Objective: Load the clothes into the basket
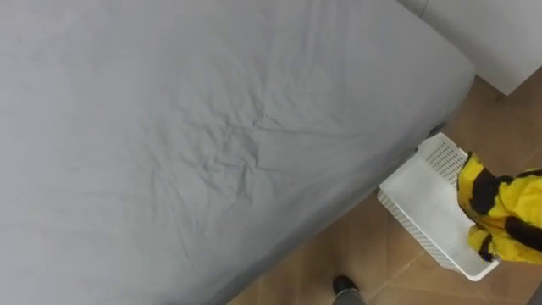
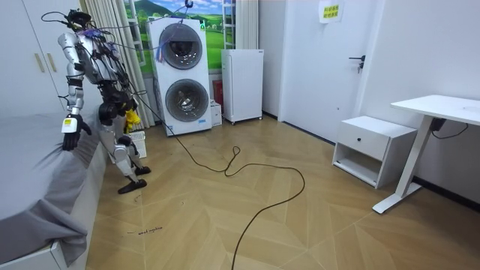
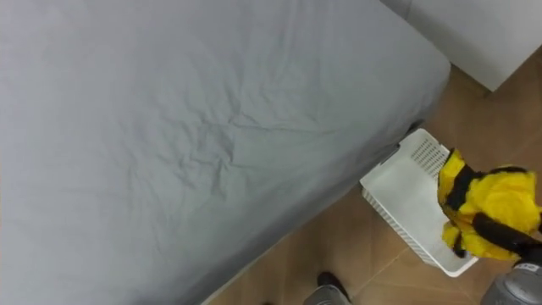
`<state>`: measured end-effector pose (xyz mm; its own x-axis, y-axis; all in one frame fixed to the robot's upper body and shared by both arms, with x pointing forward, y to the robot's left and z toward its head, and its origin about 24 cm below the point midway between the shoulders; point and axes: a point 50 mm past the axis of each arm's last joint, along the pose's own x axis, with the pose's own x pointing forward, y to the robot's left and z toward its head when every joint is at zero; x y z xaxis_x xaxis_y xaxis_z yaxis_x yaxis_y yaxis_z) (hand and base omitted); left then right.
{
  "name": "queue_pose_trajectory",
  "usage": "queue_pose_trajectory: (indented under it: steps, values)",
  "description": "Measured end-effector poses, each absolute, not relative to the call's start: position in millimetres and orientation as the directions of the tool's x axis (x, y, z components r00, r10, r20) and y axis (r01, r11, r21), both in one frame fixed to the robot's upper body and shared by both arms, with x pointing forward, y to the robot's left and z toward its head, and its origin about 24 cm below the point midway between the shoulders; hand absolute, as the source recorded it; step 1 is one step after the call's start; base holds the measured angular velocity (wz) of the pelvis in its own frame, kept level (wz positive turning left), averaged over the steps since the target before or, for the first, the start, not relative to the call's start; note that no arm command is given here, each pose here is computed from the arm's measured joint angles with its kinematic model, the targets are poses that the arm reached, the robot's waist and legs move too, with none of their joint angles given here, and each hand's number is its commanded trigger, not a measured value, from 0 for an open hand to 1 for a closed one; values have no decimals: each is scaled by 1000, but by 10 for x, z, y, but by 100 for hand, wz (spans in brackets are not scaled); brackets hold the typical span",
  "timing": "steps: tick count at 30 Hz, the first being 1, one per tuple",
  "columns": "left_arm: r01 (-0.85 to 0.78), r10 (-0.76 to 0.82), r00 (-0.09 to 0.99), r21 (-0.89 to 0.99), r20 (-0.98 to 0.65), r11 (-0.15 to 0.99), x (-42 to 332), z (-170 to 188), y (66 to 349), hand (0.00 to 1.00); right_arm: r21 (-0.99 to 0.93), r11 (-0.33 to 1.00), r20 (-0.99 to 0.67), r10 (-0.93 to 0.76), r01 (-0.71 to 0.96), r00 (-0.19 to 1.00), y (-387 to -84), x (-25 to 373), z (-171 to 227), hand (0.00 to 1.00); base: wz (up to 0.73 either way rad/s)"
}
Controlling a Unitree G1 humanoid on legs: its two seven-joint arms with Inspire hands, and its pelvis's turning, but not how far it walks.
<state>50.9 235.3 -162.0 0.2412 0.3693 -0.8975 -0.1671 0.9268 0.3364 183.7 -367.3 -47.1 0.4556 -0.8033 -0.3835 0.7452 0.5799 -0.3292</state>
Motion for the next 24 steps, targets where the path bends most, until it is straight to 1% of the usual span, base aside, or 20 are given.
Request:
queue_pose_trajectory:
  steps: [5,11,24]
  values:
    - [-147,362,262,333,-895,931,557,-1614,2350,0,-329,578,-391,-803,747,450,-3672,1819,-489,0,1]
    - [-165,360,272,326,-892,931,601,-1604,2365,0,-293,576,-413,-797,763,442,-3661,1809,-513,0,0]
    - [-176,367,286,328,-885,928,616,-1584,2416,0,-285,561,-436,-798,777,416,-3672,1758,-553,0,4]
